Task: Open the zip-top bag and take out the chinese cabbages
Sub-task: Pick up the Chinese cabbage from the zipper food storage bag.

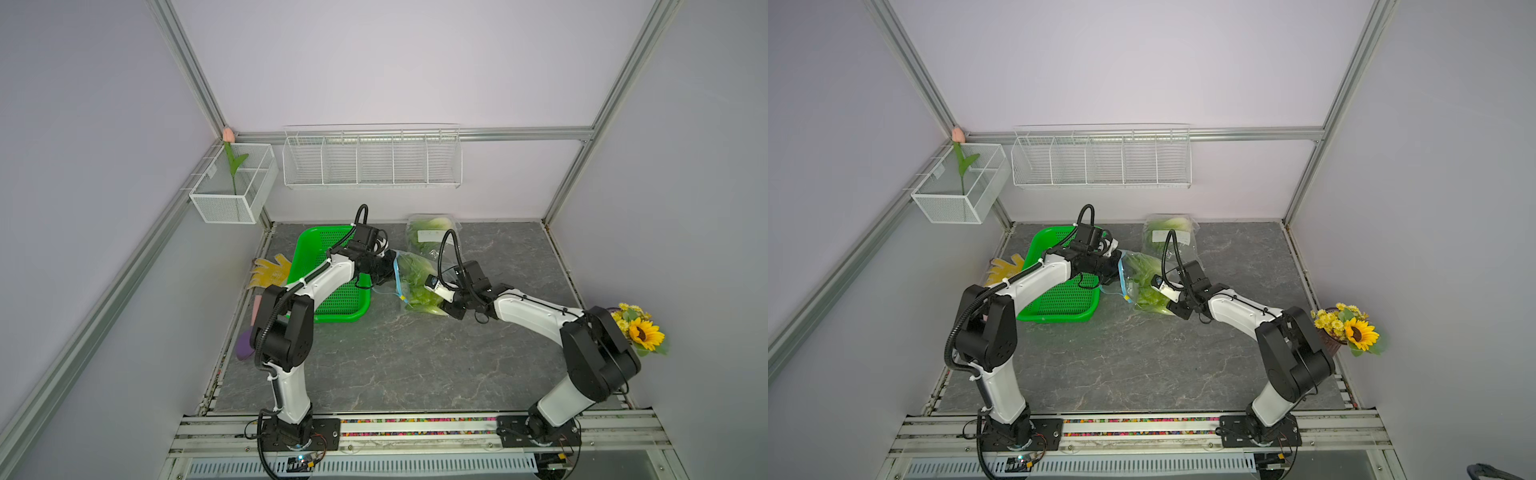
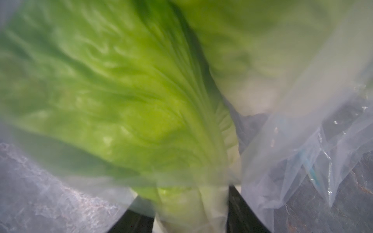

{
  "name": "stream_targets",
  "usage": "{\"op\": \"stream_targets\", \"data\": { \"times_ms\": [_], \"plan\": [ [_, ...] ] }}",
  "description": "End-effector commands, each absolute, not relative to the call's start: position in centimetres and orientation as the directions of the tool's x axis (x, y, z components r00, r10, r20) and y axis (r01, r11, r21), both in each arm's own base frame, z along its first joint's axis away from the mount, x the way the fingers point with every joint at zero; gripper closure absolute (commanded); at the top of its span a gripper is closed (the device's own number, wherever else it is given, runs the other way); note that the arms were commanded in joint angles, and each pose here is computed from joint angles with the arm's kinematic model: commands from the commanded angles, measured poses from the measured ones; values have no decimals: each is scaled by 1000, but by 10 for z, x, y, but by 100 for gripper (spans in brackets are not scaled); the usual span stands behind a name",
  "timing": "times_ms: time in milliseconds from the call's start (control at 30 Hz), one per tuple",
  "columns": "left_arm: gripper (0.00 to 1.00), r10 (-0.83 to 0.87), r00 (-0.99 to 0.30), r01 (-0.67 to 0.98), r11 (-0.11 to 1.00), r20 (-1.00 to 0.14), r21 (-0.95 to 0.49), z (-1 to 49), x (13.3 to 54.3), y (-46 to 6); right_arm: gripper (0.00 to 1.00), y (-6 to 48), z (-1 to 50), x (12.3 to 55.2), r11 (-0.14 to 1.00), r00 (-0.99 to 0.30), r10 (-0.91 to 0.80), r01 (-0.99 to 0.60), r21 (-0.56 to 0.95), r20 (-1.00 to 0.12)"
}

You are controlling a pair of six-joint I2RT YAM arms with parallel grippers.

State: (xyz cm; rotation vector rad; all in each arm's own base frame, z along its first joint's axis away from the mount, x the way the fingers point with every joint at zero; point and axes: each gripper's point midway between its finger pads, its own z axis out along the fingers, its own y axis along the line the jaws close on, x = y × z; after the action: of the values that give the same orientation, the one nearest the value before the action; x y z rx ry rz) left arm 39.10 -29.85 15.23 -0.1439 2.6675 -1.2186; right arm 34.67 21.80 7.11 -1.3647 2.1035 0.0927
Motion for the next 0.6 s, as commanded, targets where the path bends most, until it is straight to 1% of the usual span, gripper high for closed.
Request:
{"op": "stream_targets", "data": {
  "times_ms": [0, 200, 433, 567],
  "plan": [
    [100, -154, -975, 26, 639, -161, -769, 180, 383, -291, 49, 176, 33, 339, 501, -394, -844, -822, -270, -364],
    [100, -162, -973, 13, 670, -163, -742, 184, 376, -265, 49, 166, 31, 345, 525, -421, -836, -800, -290, -352],
    [100, -212, -961, -8, 660, -176, -751, 205, 374, -234, 49, 158, 30, 348, 542, -441, -828, -787, -294, -345],
    [100, -220, -957, -9, 676, -190, -737, 217, 368, -218, 49, 157, 33, 350, 546, -447, -826, -784, -296, -343]
  ]
}}
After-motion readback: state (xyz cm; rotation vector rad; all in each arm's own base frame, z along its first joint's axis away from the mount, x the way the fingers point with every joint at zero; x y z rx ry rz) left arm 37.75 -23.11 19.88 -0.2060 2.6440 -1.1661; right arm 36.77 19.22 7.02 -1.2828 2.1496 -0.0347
